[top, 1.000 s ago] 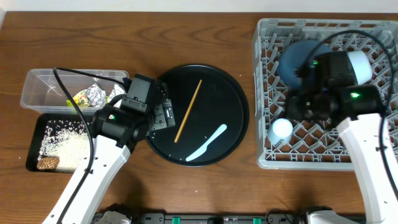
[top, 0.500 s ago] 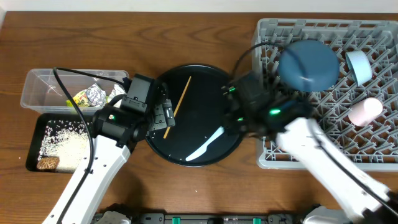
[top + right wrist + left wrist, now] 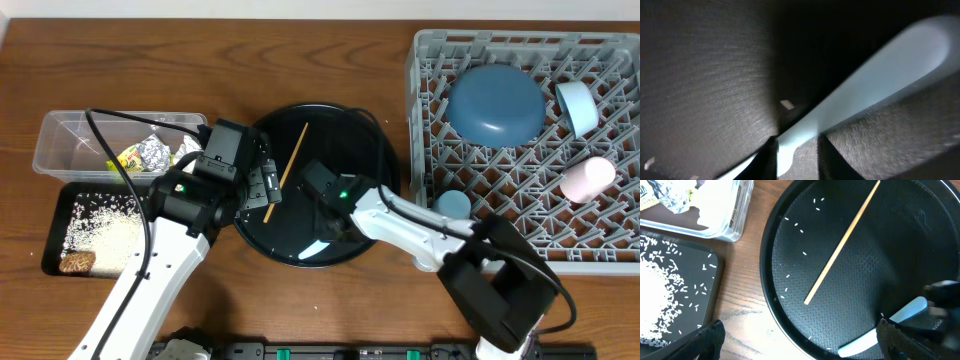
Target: Sort waste into correct bins and load items into the dishwasher rack
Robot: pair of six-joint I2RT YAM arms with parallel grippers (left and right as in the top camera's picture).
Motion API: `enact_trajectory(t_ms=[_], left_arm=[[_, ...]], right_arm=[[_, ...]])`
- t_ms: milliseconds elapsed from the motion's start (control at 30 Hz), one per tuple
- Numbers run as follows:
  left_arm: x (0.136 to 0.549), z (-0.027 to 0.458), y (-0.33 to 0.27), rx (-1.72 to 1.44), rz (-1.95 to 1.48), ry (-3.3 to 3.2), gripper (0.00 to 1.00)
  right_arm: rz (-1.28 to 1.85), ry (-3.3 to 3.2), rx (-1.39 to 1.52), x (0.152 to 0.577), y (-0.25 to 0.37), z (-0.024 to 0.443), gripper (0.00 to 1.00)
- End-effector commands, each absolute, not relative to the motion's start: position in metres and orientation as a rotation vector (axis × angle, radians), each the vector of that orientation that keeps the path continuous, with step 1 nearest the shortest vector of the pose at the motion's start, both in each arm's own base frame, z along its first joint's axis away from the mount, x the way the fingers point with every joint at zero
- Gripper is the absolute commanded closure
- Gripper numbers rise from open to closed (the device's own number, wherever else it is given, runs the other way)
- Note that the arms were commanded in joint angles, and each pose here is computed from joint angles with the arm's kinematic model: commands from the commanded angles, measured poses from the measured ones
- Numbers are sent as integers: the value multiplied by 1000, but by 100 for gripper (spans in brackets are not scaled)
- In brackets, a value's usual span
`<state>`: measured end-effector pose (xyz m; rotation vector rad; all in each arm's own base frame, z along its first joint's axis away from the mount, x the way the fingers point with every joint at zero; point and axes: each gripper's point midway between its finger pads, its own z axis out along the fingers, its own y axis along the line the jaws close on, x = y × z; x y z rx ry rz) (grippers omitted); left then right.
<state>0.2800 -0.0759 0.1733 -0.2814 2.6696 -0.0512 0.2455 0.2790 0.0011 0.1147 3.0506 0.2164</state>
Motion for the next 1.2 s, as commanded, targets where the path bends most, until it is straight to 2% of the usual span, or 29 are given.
enact_trajectory(t_ms=[0,100,267,533,900,1033,1167], left_arm=[[279,171,-73,-276,-20,2672,2],[280,171,-73,-276,-20,2672,2],[280,171,-73,-276,-20,2672,2],[280,171,-73,-276,-20,2672,2],[279,171,-73,-276,-20,2672,2],[279,171,-73,-276,-20,2672,2],[280,171,-73,-276,-20,2672,2]], right_arm=[[94,3054,345,244,266,-28,74],[93,3053,354,247,270,-44,75],[45,3045,372,252,261,-50,98],[65,3016,179,274,246,-19,99],[186,2921,174,302,236,23,99],[217,2873,3,309,242,38,99],[284,2788,-119,317,251,77,99]])
